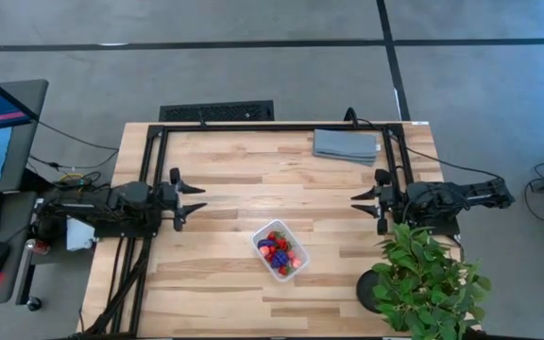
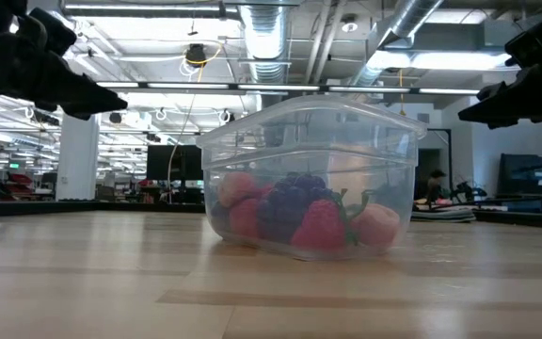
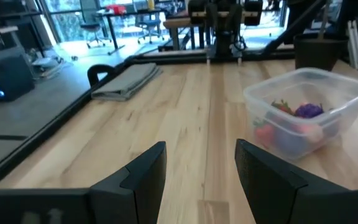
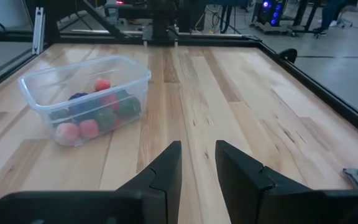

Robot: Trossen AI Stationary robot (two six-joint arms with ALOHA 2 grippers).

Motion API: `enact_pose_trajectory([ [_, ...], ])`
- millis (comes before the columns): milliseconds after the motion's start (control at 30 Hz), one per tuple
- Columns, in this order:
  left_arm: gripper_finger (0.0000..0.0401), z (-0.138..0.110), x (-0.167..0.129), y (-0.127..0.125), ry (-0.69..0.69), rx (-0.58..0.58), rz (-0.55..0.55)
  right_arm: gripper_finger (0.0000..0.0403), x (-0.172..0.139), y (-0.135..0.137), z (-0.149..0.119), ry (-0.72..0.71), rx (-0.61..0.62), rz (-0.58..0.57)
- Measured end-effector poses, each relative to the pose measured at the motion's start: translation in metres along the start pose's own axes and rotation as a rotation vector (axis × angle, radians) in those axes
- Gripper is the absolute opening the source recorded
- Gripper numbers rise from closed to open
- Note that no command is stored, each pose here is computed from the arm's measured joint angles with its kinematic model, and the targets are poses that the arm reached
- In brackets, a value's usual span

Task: Pick and placing Produce into tupperware
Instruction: Return to Home Position

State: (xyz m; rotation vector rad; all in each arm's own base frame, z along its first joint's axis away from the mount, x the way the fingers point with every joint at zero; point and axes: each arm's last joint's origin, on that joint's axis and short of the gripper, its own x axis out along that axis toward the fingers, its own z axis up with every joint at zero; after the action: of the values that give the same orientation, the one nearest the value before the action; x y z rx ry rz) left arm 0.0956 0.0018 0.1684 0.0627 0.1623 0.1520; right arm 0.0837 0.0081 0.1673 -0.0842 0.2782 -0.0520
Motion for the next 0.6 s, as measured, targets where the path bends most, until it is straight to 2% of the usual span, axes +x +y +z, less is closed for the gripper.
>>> enact_pose_trajectory([
  [100,0.0183,0.001,0.001,0.000,-0.017,0.011,0.001,0.0122,0.000,0.000,0.000,0.000,0.000,0.000],
  [300,0.0183,0.015,-0.001,0.001,-0.168,0.151,0.034,0.0122,0.000,0.000,0.000,0.001,0.001,0.000],
  [433,0.0183,0.021,-0.005,0.003,-0.236,0.150,0.080,0.0122,0.000,0.000,0.000,0.001,0.022,0.001],
  [533,0.0183,0.029,-0.010,0.003,-0.337,0.155,0.031,0.0122,0.000,0.000,0.000,0.001,0.054,0.002],
  [600,0.0183,0.029,-0.010,0.001,-0.341,0.177,-0.032,0.0122,0.000,0.000,0.000,0.001,0.055,0.003],
])
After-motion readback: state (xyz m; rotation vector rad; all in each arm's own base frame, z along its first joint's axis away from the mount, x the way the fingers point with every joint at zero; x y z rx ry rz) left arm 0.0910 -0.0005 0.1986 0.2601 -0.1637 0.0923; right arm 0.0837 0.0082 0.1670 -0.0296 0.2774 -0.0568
